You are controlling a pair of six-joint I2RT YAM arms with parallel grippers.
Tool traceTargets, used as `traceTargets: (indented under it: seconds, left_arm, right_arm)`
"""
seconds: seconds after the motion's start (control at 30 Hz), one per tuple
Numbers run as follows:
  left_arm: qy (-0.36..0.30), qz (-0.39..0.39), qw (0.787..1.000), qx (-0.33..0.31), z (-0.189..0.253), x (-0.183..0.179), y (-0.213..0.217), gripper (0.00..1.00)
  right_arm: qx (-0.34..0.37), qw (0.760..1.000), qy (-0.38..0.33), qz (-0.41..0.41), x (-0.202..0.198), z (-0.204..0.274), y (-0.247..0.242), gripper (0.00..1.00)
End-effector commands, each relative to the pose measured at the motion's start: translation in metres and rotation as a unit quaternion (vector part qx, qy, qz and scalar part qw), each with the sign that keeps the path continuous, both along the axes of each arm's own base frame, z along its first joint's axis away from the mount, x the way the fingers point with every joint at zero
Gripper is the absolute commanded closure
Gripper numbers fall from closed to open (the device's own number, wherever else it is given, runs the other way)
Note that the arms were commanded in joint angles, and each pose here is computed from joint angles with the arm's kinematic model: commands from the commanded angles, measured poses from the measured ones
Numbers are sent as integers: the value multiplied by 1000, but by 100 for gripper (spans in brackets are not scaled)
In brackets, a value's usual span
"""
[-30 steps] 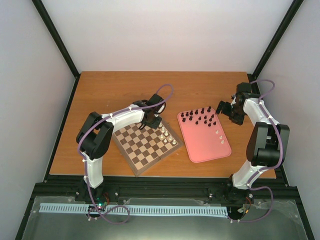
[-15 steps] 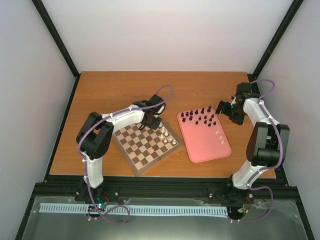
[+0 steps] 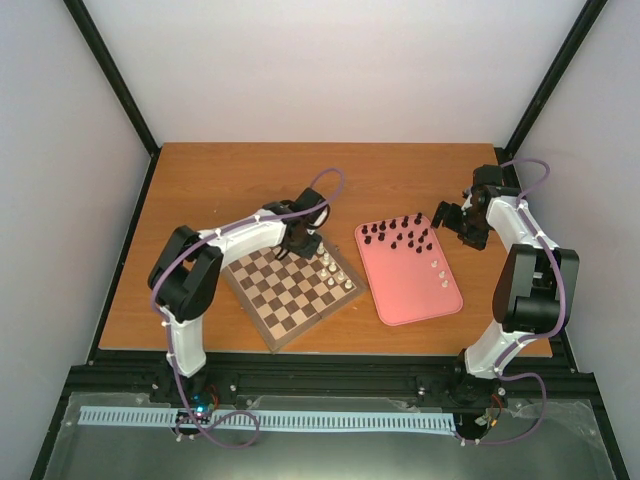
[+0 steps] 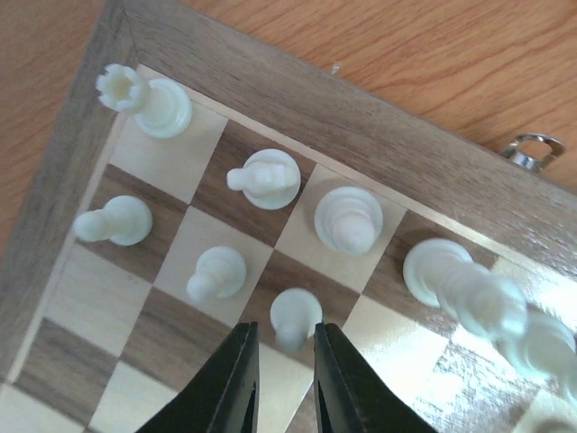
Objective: Set up the chess pieces on the board
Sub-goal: Place the chess piece on the chessboard.
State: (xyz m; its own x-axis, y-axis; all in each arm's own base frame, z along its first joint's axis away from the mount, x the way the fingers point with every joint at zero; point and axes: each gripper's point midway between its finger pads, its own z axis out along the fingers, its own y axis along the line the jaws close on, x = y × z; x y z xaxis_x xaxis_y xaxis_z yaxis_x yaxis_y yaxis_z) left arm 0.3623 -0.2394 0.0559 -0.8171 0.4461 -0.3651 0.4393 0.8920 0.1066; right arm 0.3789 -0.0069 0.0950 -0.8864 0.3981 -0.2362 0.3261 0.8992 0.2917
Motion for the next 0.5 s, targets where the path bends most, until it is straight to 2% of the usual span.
traceTargets:
  seconds: [0.0, 0.27, 0.47]
  left_arm:
    - [-27, 8, 999, -16, 40, -1, 9, 80]
    - [-41, 10, 996, -78, 101, -26, 12, 73]
    - [-51, -53, 989, -129, 131, -40, -23, 63]
  right_arm:
    - [0, 1000, -7, -2, 3, 0, -2, 0]
    - [1, 1000, -6, -6, 4, -1, -3, 0]
    - [-11, 1000, -5, -3, -1, 4, -6, 0]
